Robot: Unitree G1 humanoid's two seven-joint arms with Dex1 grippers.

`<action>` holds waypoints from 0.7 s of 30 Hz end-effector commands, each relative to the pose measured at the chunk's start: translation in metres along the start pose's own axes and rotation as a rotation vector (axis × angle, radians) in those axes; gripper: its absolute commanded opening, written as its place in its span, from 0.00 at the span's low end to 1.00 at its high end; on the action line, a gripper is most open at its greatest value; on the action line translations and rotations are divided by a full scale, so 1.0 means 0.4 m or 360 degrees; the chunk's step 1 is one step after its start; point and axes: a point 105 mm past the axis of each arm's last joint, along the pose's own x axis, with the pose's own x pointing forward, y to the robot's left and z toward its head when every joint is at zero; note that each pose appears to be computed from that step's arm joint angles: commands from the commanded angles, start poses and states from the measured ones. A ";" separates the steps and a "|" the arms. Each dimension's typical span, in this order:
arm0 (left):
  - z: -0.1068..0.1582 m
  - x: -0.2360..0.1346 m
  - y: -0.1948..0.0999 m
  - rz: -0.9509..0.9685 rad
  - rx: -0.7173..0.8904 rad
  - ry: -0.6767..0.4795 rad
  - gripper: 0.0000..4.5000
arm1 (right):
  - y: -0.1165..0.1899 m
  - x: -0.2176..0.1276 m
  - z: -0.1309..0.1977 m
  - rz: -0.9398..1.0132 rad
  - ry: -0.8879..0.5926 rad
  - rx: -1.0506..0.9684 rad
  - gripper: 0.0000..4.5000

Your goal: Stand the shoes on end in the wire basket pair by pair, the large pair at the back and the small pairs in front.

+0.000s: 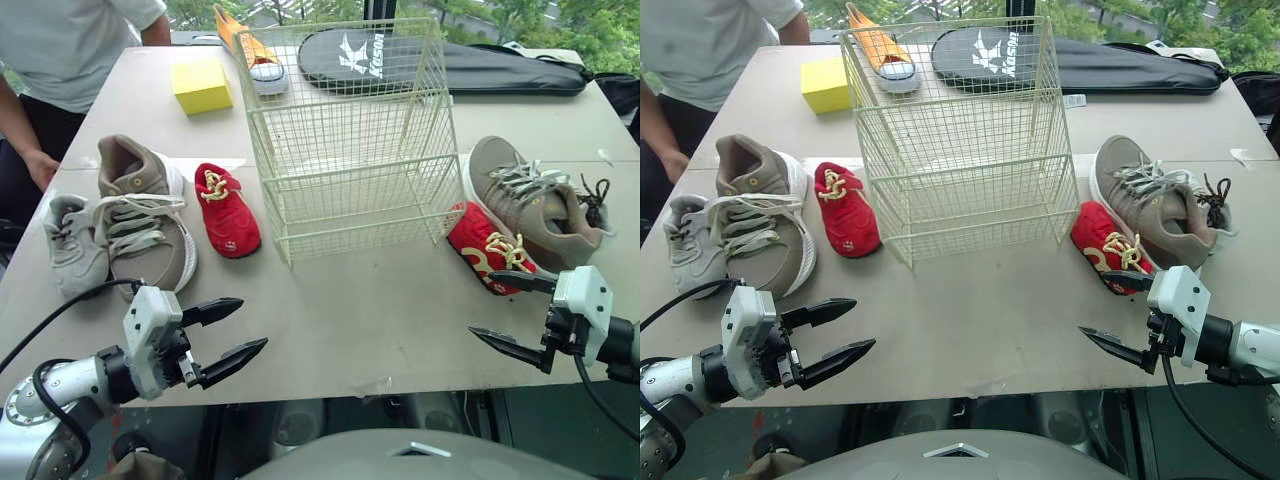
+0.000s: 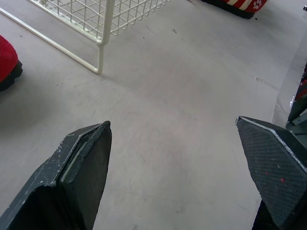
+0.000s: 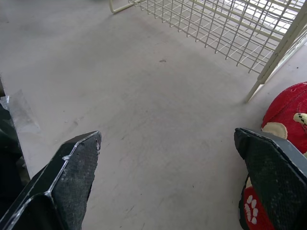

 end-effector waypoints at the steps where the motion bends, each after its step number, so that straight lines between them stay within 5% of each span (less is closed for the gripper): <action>1: 0.062 0.008 -0.007 -0.0010 0.0061 -0.0160 1.00 | -0.003 0.021 0.039 -0.0024 -0.0124 -0.0056 0.98; 6: 0.162 0.036 -0.042 -0.0148 0.0180 -0.0373 1.00 | -0.026 0.050 0.149 -0.0068 -0.0420 -0.0076 0.98; 21: 0.252 0.072 -0.111 -0.0369 0.0309 -0.0443 1.00 | -0.133 0.164 0.250 0.0309 -0.0002 -0.0739 0.98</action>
